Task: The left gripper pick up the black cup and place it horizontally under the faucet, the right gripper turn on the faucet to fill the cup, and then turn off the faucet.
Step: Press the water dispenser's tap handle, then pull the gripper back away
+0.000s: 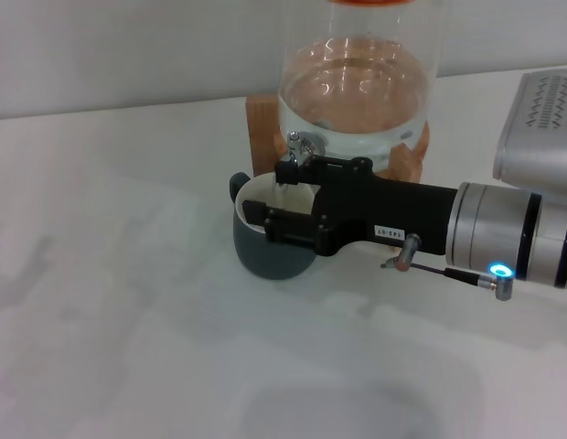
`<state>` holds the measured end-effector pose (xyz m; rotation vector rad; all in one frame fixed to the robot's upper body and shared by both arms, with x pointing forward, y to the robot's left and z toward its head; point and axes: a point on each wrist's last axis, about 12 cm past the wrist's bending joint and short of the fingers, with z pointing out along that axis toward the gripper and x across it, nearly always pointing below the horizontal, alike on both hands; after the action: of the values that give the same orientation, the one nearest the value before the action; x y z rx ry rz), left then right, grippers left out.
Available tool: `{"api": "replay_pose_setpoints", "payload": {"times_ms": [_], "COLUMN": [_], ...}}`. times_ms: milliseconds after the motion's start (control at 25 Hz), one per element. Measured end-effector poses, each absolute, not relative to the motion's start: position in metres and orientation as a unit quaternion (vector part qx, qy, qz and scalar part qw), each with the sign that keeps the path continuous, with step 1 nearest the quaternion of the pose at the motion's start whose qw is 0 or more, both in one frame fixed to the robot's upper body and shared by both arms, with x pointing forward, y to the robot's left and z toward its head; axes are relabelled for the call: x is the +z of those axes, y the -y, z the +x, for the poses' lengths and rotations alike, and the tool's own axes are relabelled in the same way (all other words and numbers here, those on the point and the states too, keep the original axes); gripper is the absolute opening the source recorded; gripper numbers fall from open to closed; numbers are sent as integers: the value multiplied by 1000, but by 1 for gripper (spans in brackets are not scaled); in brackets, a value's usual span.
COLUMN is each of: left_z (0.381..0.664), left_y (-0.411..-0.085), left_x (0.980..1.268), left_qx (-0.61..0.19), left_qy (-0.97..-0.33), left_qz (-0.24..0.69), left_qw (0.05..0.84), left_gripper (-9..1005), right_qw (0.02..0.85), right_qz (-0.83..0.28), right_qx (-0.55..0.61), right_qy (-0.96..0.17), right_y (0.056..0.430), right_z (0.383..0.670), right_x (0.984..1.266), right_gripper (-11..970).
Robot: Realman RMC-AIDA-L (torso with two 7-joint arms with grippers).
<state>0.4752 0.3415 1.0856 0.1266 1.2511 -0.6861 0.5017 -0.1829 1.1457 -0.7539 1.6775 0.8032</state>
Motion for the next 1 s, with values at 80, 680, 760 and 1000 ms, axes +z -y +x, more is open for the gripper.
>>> {"api": "replay_pose_setpoints", "payload": {"times_ms": [80, 680, 760, 1000], "left_z": [475, 475, 475, 476], "left_y": [-341, -341, -341, -341], "left_x": [1086, 1087, 1087, 1088], "left_qx": [-315, -316, -317, -317], "left_qy": [-573, -570, -570, -570], "left_qz": [59, 61, 61, 62], "left_qw": [755, 756, 755, 756], "left_gripper": [880, 880, 880, 880], "right_qw": [539, 542, 543, 546], "right_qz": [-315, -309, -307, -299], "right_qx": [336, 332, 331, 324], "right_qy": [-705, -707, -708, -712], "right_y": [184, 193, 195, 202], "right_z": [502, 502, 503, 505], "right_x": [1146, 1148, 1148, 1148], "right_gripper": [655, 655, 655, 655]}}
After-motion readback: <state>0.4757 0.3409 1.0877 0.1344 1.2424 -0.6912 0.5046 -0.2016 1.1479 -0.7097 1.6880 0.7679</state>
